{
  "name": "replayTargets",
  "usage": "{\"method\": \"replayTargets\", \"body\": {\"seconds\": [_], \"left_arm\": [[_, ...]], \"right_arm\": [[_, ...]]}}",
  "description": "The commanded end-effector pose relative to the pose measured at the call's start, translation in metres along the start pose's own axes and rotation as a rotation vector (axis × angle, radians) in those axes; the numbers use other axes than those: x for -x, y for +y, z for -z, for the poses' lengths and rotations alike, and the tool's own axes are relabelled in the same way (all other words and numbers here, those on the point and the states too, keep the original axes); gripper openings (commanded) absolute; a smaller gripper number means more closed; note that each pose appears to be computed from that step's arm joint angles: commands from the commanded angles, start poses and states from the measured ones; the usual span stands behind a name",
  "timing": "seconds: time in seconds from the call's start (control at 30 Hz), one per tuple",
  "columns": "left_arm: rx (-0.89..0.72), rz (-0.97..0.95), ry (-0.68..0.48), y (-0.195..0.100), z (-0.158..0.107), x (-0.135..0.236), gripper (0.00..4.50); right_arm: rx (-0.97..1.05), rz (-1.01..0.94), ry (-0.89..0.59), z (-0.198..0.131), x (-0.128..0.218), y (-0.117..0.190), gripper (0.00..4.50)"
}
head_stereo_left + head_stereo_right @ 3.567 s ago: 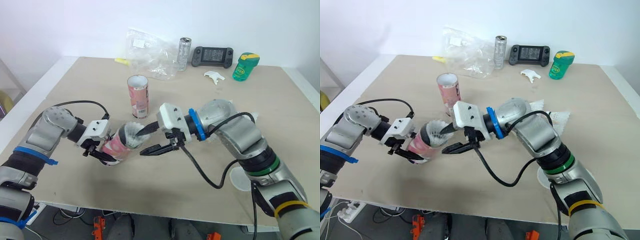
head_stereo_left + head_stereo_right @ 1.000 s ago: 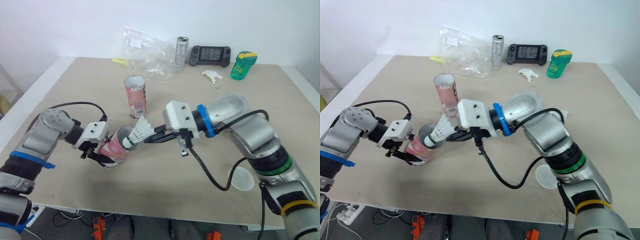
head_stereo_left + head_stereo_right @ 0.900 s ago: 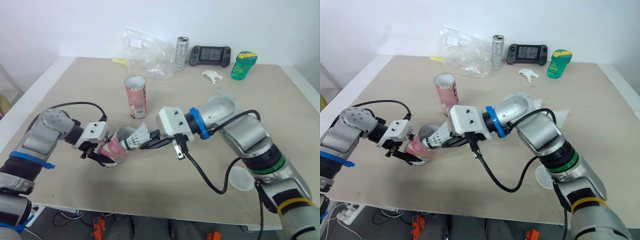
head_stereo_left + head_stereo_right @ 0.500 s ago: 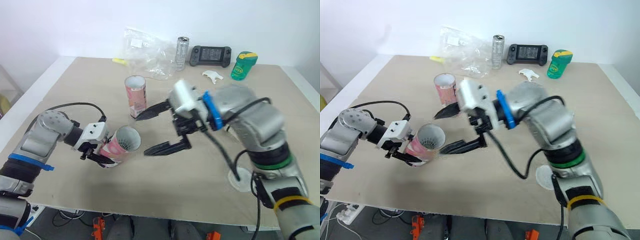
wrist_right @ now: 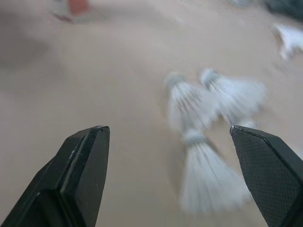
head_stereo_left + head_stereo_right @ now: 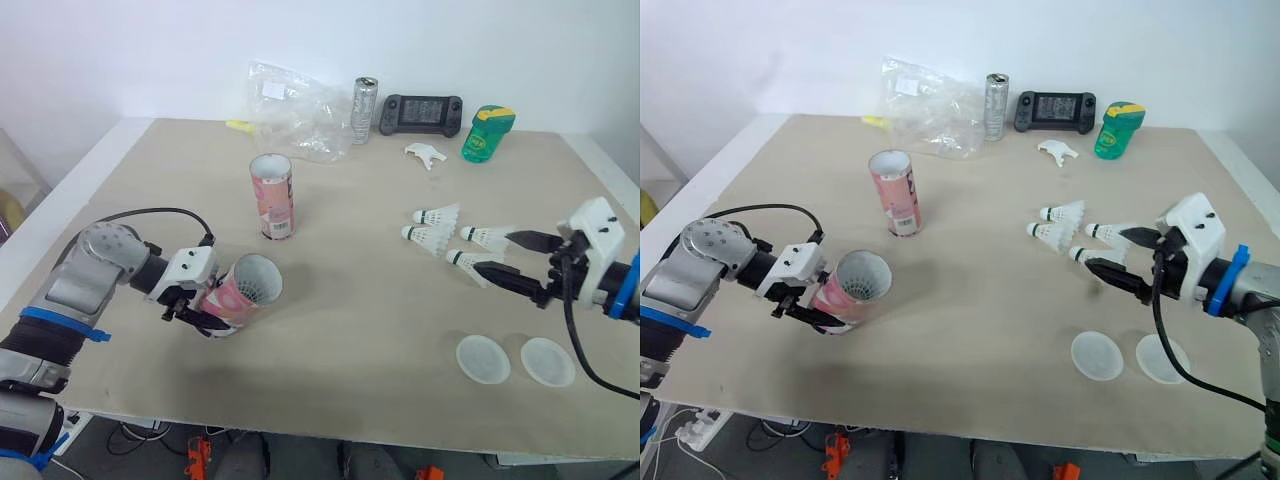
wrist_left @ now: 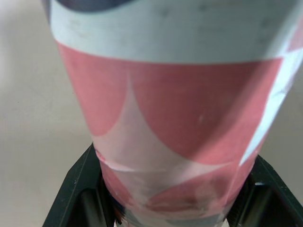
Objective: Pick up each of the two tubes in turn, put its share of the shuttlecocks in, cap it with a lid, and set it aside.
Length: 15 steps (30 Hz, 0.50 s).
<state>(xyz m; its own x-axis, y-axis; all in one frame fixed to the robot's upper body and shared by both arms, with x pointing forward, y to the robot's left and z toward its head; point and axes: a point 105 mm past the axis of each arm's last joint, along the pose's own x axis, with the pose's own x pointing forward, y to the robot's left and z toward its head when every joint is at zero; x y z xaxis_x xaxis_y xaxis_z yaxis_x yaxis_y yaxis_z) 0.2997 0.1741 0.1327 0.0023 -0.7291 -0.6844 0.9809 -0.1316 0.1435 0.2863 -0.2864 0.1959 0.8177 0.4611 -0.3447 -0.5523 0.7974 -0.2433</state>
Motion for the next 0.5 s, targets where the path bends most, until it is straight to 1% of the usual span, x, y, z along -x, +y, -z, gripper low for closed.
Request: {"method": "replayTargets", "body": {"seconds": [0.03,0.13,0.27,0.5], "left_arm": [[0.037,0.088,0.011,-0.012,0.011,-0.020,2.43],[0.035,0.092,0.008,-0.012,0.011,-0.021,2.43],[0.030,0.090,0.010,-0.013,0.011,-0.020,2.43],[0.023,0.088,0.009,-0.012,0.009,-0.020,2.43]], "right_arm": [[-0.031,0.068,0.053,0.019,0.009,-0.017,4.38],[-0.084,0.060,0.066,0.032,0.005,-0.017,4.38],[-0.109,0.029,0.108,0.049,-0.009,-0.010,4.38],[-0.134,0.016,0.094,0.052,-0.038,-0.011,4.38]]}}
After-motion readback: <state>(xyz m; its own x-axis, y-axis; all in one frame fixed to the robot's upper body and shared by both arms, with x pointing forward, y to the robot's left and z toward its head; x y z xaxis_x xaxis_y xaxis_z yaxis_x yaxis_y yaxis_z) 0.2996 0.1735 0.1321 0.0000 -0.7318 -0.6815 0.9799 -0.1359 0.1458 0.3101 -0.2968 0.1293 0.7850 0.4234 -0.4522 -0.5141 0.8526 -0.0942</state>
